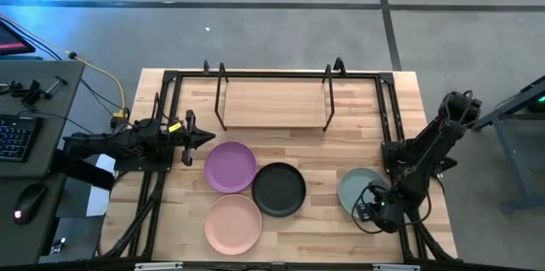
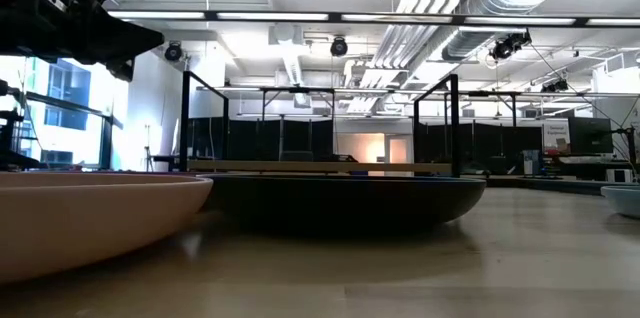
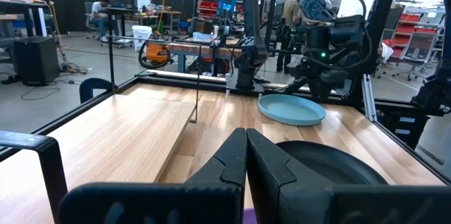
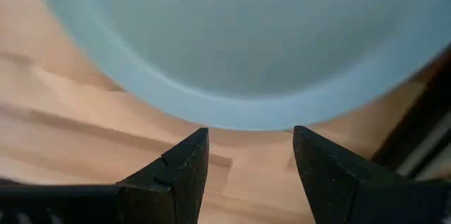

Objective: Place and stack plates onto a shelf
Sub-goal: Put the gray plate on the shelf

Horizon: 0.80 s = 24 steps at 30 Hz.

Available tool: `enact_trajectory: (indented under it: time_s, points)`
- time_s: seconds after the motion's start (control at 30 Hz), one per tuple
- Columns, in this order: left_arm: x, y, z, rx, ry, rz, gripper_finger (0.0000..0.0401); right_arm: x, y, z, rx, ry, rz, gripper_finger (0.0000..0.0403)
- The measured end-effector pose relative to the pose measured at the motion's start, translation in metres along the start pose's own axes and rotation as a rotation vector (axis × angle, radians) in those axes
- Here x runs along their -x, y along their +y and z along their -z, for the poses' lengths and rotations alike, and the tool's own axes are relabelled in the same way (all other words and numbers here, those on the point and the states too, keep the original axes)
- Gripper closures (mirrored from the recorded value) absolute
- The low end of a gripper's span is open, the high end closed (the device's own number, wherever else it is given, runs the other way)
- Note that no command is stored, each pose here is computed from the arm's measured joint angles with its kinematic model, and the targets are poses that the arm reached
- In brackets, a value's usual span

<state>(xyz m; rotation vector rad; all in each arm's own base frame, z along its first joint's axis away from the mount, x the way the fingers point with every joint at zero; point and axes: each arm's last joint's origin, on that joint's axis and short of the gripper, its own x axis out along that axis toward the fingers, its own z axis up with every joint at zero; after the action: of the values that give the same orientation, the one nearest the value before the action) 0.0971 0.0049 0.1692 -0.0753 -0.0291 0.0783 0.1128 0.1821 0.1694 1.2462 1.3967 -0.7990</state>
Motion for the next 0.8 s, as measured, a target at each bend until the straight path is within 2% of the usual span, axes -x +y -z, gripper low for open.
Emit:
enact_trajectory:
  time_s: [0.13, 0.27, 0.43, 0.57, 0.67, 0.8]
  points:
    - [0.0, 0.0, 0.0, 0.0, 0.0, 0.0, 0.0401, 0.001, 0.002, 0.005, 0.127, -0.011, -0.063, 0.0215]
    - [0.0, 0.0, 0.0, 0.0, 0.001, 0.0, 0.0401, 0.014, 0.015, 0.009, 0.307, -0.046, -0.119, 0.0215]
    - [0.0, 0.0, 0.0, 0.0, 0.0, 0.0, 0.0401, 0.016, 0.023, 0.005, 0.482, -0.066, -0.079, 0.0215]
    - [0.0, 0.0, 0.0, 0.0, 0.0, 0.0, 0.0401, 0.003, 0.028, 0.011, 0.631, 0.001, -0.054, 0.0215]
    - [0.0, 0.0, 0.0, 0.0, 0.0, 0.0, 0.0401, -0.01, 0.031, 0.011, 0.684, 0.067, 0.007, 0.0215]
    - [0.0, 0.0, 0.0, 0.0, 0.001, 0.0, 0.0401, -0.021, 0.035, 0.008, 0.725, 0.079, 0.05, 0.0215]
